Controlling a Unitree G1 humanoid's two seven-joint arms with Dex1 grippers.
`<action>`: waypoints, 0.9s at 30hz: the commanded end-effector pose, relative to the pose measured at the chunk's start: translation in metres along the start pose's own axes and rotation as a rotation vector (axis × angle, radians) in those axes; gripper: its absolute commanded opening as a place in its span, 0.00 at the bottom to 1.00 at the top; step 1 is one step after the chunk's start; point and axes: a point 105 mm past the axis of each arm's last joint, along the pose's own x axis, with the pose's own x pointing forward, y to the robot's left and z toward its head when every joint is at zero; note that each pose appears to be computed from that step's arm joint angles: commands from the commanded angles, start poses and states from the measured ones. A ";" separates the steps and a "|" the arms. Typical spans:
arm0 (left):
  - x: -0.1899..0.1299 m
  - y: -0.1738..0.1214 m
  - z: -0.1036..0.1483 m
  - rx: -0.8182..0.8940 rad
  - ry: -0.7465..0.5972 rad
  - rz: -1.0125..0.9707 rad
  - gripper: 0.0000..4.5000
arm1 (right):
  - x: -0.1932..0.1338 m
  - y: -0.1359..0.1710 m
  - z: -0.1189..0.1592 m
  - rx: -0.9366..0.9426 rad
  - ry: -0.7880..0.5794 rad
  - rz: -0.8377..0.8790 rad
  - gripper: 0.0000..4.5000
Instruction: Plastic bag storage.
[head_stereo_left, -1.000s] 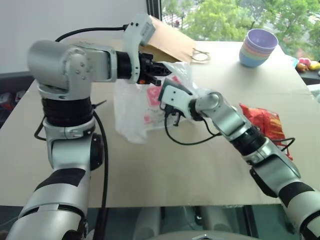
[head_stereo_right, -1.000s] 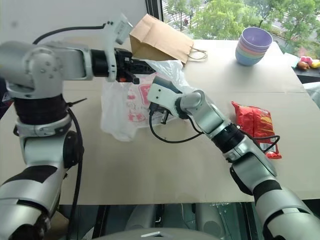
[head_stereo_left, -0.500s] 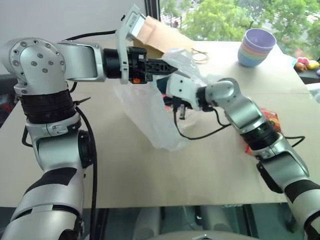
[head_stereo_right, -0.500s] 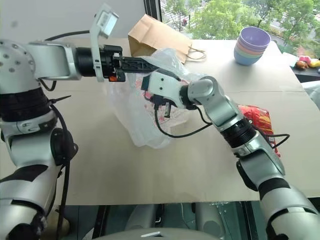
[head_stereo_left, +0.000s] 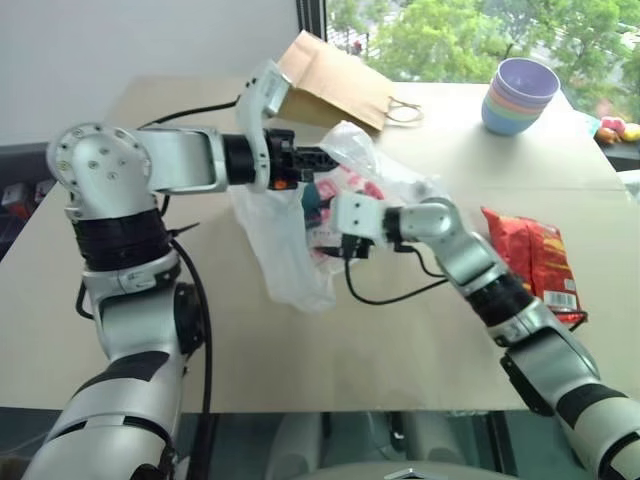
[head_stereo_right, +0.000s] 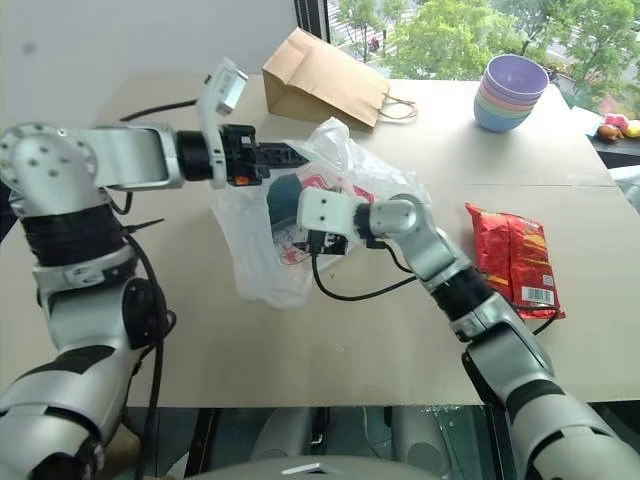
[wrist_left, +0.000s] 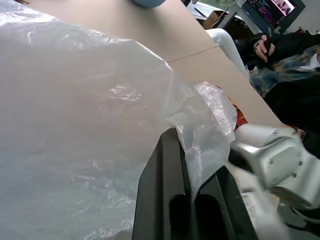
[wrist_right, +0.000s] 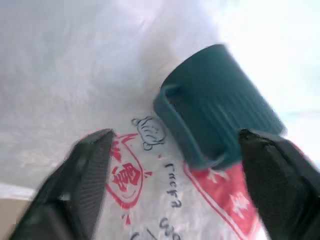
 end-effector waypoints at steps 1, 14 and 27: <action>-0.002 0.006 0.013 0.026 -0.091 0.068 0.00 | -0.035 0.002 0.034 0.039 -0.087 -0.033 0.99; 0.022 0.018 0.015 0.058 -0.121 0.135 0.00 | -0.167 0.031 0.004 0.042 0.352 -0.544 0.99; 0.034 0.015 0.018 0.121 -0.096 0.100 0.00 | -0.224 0.117 -0.107 -0.031 0.936 -0.838 0.99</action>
